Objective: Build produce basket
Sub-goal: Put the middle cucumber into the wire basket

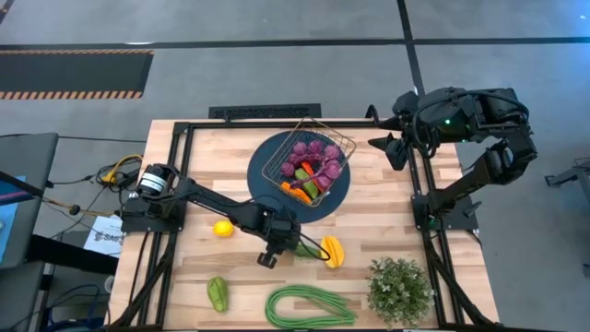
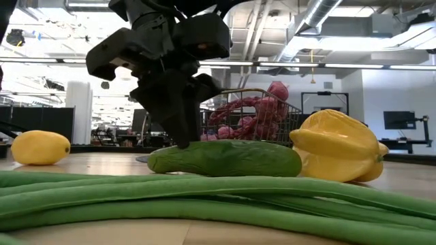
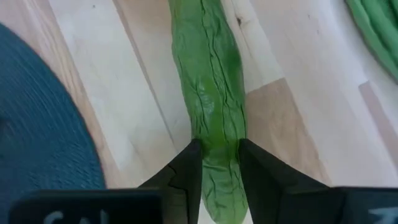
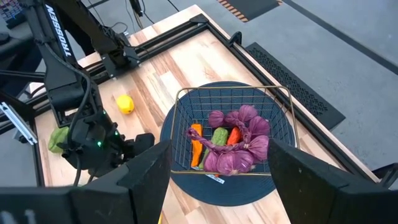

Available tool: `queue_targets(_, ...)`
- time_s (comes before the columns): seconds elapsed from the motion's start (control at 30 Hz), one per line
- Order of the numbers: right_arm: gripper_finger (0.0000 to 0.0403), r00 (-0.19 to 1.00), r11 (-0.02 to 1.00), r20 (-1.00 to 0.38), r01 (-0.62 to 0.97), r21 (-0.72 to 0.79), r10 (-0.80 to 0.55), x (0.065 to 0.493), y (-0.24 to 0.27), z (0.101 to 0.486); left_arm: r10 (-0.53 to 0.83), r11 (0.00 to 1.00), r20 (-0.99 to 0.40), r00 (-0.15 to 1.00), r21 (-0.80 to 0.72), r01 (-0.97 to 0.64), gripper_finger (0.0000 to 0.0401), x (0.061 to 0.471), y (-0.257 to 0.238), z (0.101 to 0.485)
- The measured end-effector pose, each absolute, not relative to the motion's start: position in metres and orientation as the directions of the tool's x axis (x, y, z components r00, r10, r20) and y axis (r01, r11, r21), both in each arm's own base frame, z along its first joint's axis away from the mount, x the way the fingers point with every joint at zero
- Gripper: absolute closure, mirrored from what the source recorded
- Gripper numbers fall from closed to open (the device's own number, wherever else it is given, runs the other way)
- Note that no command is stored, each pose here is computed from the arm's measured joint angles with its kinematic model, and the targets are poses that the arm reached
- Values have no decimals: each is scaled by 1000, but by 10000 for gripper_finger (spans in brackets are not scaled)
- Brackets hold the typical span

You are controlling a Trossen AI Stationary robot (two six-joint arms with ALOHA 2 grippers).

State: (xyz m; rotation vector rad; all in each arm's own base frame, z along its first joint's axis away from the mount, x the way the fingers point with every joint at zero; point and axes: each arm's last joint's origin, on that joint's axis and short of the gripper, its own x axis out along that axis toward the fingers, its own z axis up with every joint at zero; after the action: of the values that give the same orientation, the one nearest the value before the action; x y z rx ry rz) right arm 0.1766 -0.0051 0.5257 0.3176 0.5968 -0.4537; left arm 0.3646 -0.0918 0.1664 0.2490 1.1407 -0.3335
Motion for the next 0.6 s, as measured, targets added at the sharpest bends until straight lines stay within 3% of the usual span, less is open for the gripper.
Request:
queue_targets(0.17,122,734,857,-601,493,153,-316,177,-5,526,-138,928,-917,374,12,373,304,364,-92,166)
queue_targets(0.6,122,733,867,-603,480,132,-314,177,-5,526,-146,960,-919,365,-43,275,198,363,-97,166)
